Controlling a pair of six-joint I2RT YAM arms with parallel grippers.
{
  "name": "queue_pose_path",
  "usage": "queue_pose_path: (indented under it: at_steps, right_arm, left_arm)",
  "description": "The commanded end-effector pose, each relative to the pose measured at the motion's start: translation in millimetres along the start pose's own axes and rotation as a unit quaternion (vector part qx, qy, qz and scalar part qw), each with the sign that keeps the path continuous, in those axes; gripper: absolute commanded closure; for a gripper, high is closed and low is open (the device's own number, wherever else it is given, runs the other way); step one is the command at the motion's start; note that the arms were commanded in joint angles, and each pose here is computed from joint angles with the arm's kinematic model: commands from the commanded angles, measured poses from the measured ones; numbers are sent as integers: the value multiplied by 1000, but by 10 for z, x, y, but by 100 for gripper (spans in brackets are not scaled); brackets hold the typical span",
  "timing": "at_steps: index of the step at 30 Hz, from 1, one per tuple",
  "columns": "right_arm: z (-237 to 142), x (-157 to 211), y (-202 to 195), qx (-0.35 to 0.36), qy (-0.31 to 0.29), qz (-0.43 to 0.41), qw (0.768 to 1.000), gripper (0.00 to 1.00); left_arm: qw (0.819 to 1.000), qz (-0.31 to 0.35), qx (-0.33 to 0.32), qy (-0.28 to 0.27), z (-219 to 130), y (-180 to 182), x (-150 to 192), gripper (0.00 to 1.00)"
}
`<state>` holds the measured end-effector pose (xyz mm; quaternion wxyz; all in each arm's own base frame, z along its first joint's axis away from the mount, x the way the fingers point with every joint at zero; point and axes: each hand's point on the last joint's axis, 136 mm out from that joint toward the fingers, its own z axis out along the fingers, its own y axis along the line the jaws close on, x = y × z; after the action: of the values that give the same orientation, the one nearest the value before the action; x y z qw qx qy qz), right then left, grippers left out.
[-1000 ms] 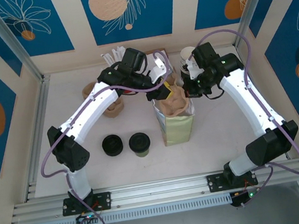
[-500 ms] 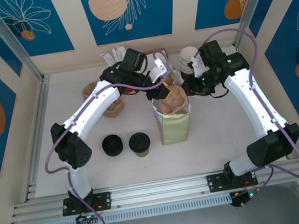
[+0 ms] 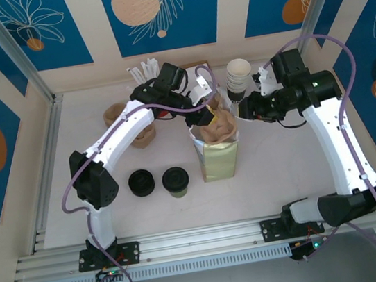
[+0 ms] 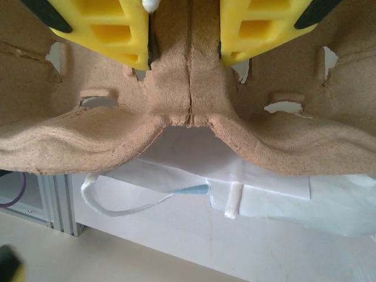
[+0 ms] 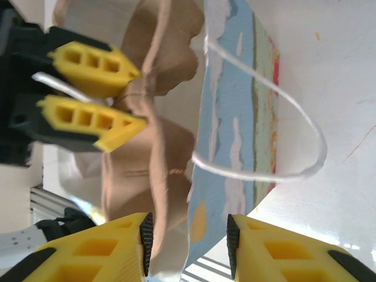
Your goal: Pack the takeout coffee
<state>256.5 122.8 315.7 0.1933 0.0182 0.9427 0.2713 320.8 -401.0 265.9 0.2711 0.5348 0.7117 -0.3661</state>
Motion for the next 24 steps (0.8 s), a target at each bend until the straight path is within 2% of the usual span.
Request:
queue_pose_path:
  at_steps: [1, 5, 15, 24]
  right_arm:
    - [-39, 175, 101, -35, 16, 23, 999, 59]
    - [37, 299, 122, -49, 27, 33, 998, 59]
    - [320, 517, -141, 12, 47, 90, 995, 60]
    - [458, 616, -75, 6, 68, 92, 993, 60]
  left_arm:
    - [1000, 6, 1, -2, -13, 83, -10, 77]
    - [1000, -1, 5, 2, 30, 115, 22, 76]
    - [1000, -14, 13, -6, 70, 132, -1, 77]
    - [1000, -15, 11, -13, 41, 129, -41, 77]
